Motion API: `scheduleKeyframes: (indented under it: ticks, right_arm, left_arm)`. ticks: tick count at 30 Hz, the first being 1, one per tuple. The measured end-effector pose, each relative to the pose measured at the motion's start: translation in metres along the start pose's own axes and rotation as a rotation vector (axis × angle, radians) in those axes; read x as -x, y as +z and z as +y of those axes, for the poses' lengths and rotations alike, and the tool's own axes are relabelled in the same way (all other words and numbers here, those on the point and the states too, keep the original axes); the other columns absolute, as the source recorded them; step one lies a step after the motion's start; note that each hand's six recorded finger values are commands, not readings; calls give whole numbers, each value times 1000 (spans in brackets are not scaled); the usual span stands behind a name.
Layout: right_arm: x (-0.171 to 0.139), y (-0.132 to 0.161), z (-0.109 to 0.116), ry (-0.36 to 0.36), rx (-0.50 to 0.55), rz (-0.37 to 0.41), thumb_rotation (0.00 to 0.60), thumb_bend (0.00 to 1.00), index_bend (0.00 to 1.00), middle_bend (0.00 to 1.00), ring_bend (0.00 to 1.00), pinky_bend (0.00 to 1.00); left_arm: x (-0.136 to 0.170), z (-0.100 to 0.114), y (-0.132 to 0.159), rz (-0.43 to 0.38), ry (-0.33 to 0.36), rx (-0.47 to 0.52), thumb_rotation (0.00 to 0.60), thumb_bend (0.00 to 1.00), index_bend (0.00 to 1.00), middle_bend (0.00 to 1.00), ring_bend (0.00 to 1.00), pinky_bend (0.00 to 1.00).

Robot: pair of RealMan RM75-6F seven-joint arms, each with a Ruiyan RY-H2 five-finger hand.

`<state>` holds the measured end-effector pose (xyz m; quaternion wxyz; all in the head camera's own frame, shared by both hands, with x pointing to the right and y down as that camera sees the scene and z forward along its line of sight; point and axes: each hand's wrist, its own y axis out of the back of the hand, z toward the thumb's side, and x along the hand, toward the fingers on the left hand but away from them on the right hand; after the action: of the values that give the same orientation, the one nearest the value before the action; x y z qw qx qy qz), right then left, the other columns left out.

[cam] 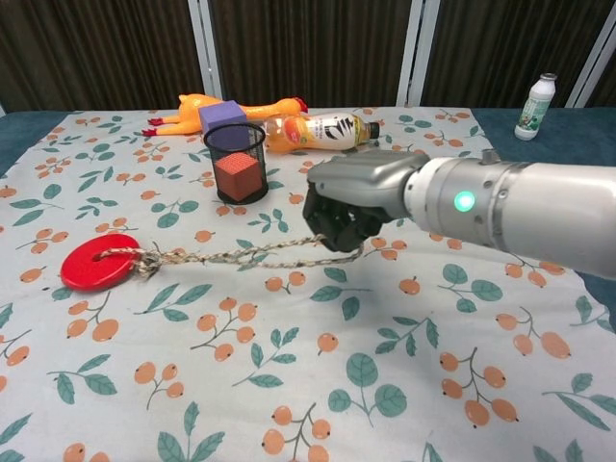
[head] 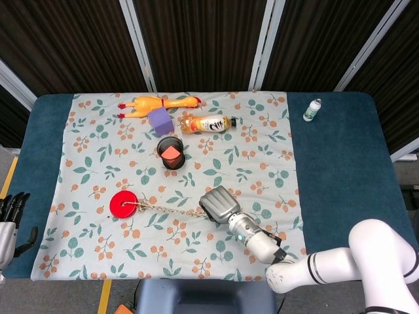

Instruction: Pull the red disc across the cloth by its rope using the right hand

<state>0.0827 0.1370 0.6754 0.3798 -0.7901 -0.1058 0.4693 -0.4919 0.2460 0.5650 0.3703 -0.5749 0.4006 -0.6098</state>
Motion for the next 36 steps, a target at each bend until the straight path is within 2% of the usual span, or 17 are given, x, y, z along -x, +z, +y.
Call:
scheduleKeyframes:
  ticks: [8,17,21,25,29,32,36]
  right_arm:
    - [-37,-78,7,-26,69,-143,600,818,909,827,640,714]
    - [-99,-192,-7,-39,140,-386,600,818,910,827,640,714]
    - [-134,-248,-16,-61,177,-522,600,818,910,827,641,714]
    - [-166,-289,-24,-80,221,-621,600,820,911,827,641,714]
    - [-180,-300,-27,-97,257,-635,600,821,911,827,641,714]
    - [-176,-293,-21,-123,261,-593,600,824,911,827,641,714]
    - [-162,-265,-3,-185,304,-492,600,829,911,827,641,714]
  left_arm:
    - [0,-3,3,-7,-7,15,568,462,0,45,0,80]
    - [-3,-8,10,-20,-19,17,569,461,0,45,0,80]
    - [-4,-9,10,-21,-23,16,569,462,0,45,0,80]
    - [-5,-10,12,-28,-28,13,567,462,0,45,0,80]
    - [-6,-11,16,-37,-27,15,570,462,0,46,0,80]
    - [-7,-10,19,-44,-25,15,569,462,0,46,0,80]
    - [-7,-9,18,-42,-24,10,572,462,0,46,0,81]
